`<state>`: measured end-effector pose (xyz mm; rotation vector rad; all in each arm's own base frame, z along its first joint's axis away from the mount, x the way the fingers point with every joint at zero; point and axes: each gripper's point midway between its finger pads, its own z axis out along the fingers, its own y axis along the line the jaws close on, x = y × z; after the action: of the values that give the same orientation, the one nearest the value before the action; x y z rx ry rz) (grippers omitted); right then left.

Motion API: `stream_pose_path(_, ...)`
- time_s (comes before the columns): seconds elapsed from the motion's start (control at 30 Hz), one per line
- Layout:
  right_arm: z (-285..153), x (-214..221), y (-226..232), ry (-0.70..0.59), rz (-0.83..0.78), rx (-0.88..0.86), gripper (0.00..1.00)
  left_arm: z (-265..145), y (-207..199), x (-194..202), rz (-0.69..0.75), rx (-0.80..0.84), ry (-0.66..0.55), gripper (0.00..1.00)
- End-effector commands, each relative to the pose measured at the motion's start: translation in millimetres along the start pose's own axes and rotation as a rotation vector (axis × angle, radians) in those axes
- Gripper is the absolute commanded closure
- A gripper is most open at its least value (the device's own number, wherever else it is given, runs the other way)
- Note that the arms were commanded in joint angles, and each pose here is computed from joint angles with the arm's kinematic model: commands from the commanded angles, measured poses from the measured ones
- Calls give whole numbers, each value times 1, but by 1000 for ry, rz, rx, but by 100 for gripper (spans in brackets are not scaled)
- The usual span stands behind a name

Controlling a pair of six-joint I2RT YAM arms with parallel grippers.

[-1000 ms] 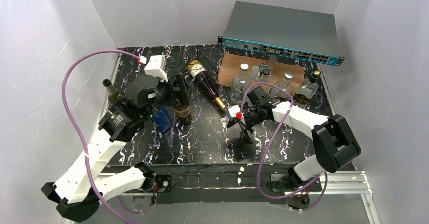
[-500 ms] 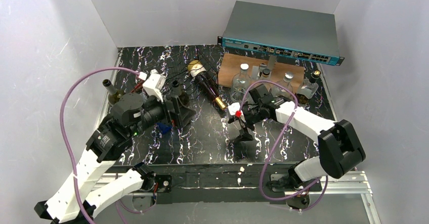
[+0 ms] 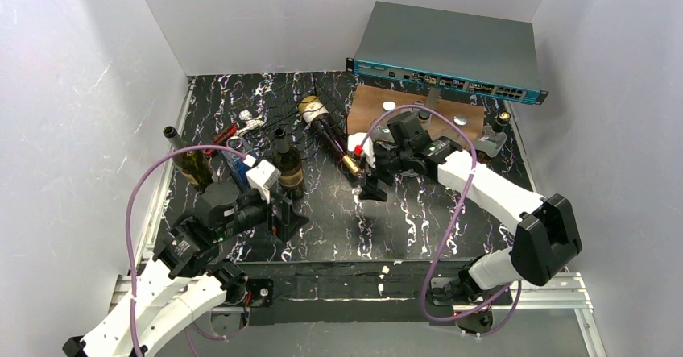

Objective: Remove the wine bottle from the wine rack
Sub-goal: Pick up the wine bottle from the wine rack.

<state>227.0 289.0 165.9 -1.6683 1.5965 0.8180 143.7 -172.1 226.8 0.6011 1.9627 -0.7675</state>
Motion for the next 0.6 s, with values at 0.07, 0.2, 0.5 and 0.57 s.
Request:
stream_pose_path(0.07, 25, -14, -35, 65, 151, 218, 2, 10, 15, 13, 157, -17, 16, 2)
stream_pose_path(0.2, 37, -8, -72, 96, 261, 460, 2, 16, 22, 26, 179, -31, 37, 2)
stream_pose_path(0.5, 59, 7, -117, 75, 416, 712, 2, 9, 28, 29, 204, -56, -40, 2)
stream_pose_path(0.57, 66, 9, -121, 74, 421, 715, 2, 9, 28, 30, 210, -55, -42, 2)
